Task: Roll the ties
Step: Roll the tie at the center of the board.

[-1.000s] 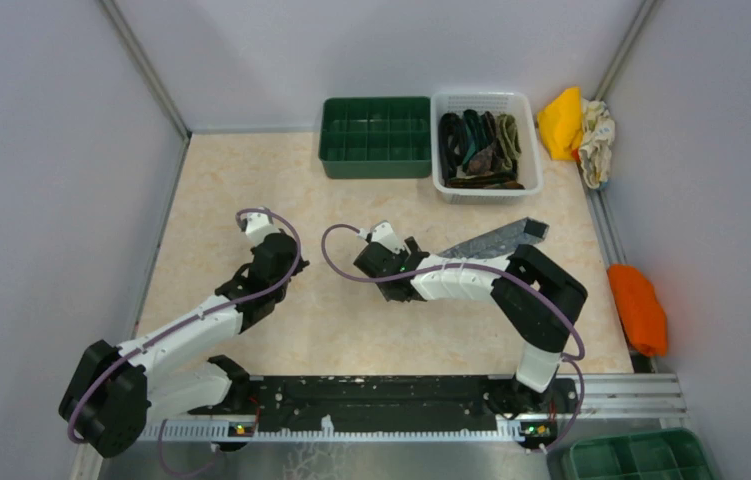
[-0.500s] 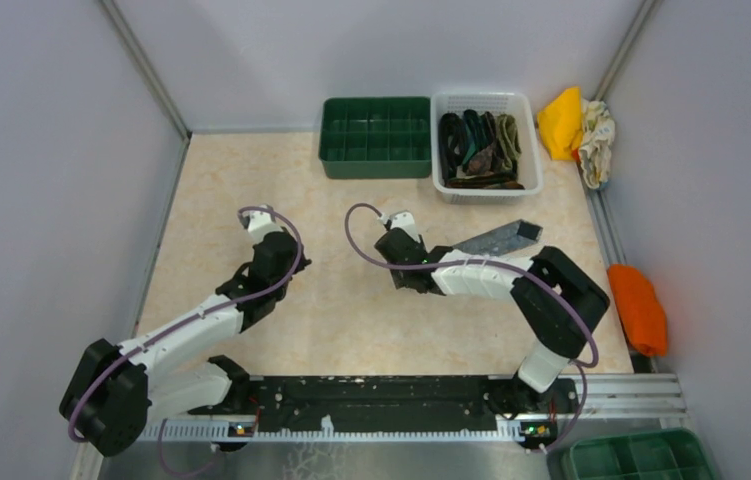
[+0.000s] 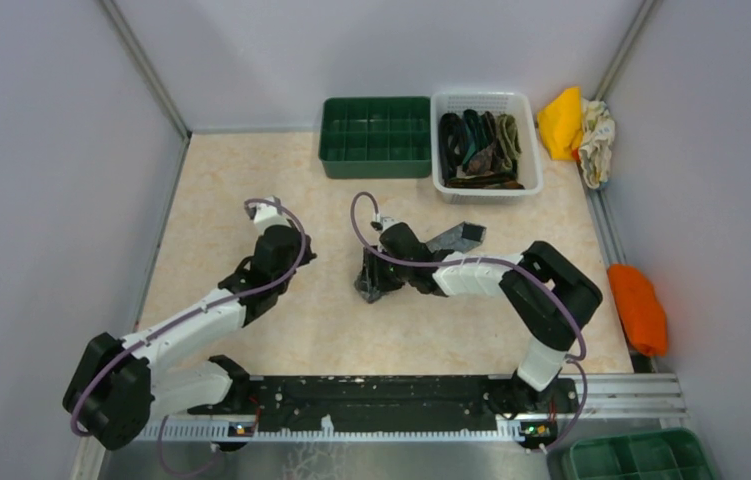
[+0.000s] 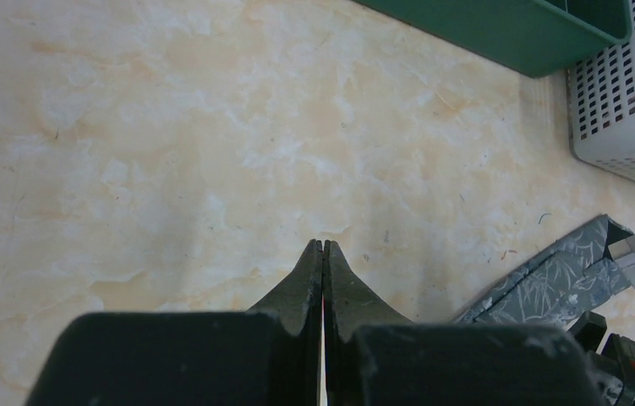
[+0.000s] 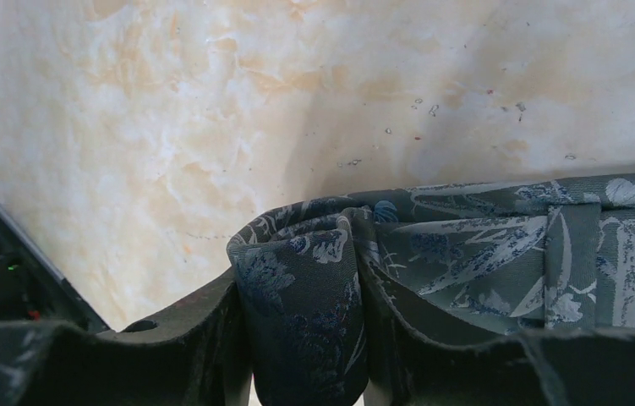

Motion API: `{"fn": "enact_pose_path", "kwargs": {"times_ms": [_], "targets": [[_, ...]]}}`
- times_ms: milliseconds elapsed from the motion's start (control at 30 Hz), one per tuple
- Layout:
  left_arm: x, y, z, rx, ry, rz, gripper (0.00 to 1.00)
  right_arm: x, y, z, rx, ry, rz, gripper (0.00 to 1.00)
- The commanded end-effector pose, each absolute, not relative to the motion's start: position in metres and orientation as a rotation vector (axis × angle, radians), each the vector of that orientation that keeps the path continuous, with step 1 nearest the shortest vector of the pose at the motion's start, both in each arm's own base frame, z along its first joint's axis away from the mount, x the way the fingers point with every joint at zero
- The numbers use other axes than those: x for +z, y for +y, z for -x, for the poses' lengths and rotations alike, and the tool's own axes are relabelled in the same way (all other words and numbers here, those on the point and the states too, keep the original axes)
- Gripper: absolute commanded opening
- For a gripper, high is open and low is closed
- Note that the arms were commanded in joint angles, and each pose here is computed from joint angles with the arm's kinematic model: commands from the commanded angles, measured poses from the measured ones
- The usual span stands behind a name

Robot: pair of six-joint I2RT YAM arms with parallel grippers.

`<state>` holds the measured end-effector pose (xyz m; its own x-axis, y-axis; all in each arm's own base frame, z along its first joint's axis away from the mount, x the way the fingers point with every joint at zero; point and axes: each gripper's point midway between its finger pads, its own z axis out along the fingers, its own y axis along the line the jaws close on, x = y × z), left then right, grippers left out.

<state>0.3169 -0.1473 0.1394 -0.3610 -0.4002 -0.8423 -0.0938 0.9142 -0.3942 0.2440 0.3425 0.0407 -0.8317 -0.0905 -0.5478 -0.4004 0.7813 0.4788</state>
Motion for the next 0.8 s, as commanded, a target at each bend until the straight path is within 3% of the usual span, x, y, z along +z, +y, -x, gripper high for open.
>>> {"fn": "enact_pose_path", "kwargs": {"times_ms": [0, 200, 400, 600, 767], "targets": [[0.15, -0.167, -0.326, -0.402, 1.912, 0.294, 0.0, 0.033, 0.339, -0.243, 0.937, 2.49, 0.281, 0.41], [0.139, -0.189, -0.333, -0.448, 1.972, 0.232, 0.0, 0.02, 0.319, -0.247, 0.882, 2.535, 0.247, 0.42], [0.122, -0.217, -0.341, -0.524, 2.027, 0.156, 0.0, 0.019, 0.303, -0.259, 0.729, 2.536, 0.241, 0.58], [0.111, -0.228, -0.346, -0.548, 2.052, 0.128, 0.0, 0.043, 0.293, -0.269, 0.643, 2.481, 0.284, 0.63], [0.105, -0.236, -0.352, -0.558, 2.061, 0.097, 0.0, 0.06, 0.284, -0.272, 0.58, 2.458, 0.307, 0.77]]}}
